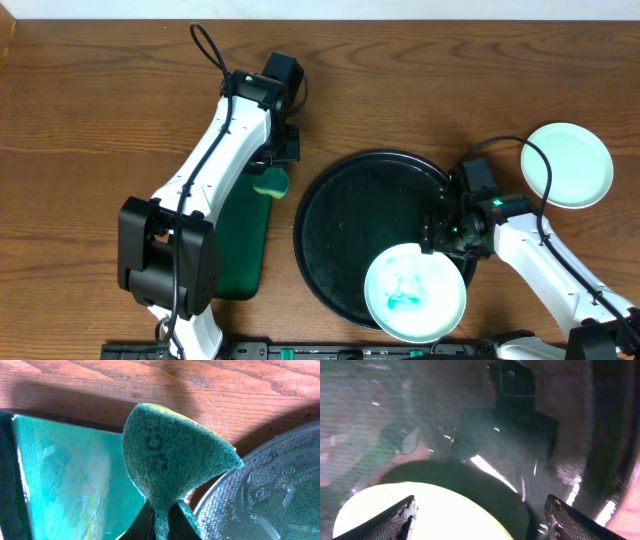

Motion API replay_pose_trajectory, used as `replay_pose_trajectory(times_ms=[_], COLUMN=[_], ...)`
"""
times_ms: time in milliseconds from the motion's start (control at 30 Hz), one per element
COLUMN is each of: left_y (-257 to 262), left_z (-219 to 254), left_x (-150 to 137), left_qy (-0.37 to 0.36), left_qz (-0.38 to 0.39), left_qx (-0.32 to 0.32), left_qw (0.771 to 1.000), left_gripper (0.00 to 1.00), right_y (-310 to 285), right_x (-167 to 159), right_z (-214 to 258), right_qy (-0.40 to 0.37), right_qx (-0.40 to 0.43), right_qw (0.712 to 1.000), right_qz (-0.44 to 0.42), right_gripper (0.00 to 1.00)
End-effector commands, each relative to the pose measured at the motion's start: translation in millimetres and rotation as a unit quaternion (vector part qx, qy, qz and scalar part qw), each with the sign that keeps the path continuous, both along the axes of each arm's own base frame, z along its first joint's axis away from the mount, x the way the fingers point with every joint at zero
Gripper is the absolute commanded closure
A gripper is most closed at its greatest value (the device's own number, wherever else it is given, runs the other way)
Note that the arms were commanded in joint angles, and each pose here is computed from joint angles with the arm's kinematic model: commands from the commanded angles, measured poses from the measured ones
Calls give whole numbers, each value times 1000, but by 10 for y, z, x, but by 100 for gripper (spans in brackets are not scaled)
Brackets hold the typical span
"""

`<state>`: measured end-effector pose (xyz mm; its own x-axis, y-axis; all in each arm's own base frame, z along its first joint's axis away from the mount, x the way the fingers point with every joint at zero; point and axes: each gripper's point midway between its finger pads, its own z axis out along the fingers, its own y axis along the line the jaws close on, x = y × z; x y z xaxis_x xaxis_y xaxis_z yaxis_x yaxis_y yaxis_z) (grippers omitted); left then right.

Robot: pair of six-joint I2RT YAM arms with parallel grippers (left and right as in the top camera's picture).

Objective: Clean dirty plates on tray and stack at the side
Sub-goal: 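Move the right gripper to grip the rim of the last plate, then scrub the gripped plate with the sponge in the left gripper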

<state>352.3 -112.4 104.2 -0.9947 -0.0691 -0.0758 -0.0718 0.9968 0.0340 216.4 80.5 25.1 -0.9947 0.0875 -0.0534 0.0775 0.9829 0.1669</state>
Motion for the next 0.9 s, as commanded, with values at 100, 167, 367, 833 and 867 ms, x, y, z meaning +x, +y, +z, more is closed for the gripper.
replay_pose_trajectory(times_ms=[100,167,367,833,867], left_y=[22,22,22,21,22], left_z=[5,5,5,5,5], left_x=[-11,-11,-11,-12,-13], left_qy=[1,1,1,1,1], left_qz=[-2,-2,-2,-2,-2], left_qx=[3,3,3,3,3], left_qw=[1000,1000,1000,1000,1000], left_gripper=[93,93,93,93,93], right_y=[-130,-85,68,154,155], right_x=[-94,-155,-219,-212,-203], right_z=[-96,-151,-253,-230,-229], right_qy=[11,16,12,21,20], right_qx=[-28,-14,34,62,63], right_qw=[1000,1000,999,998,998], right_qz=[-9,11,36,-3,-10], right_gripper=[22,23,45,99,99])
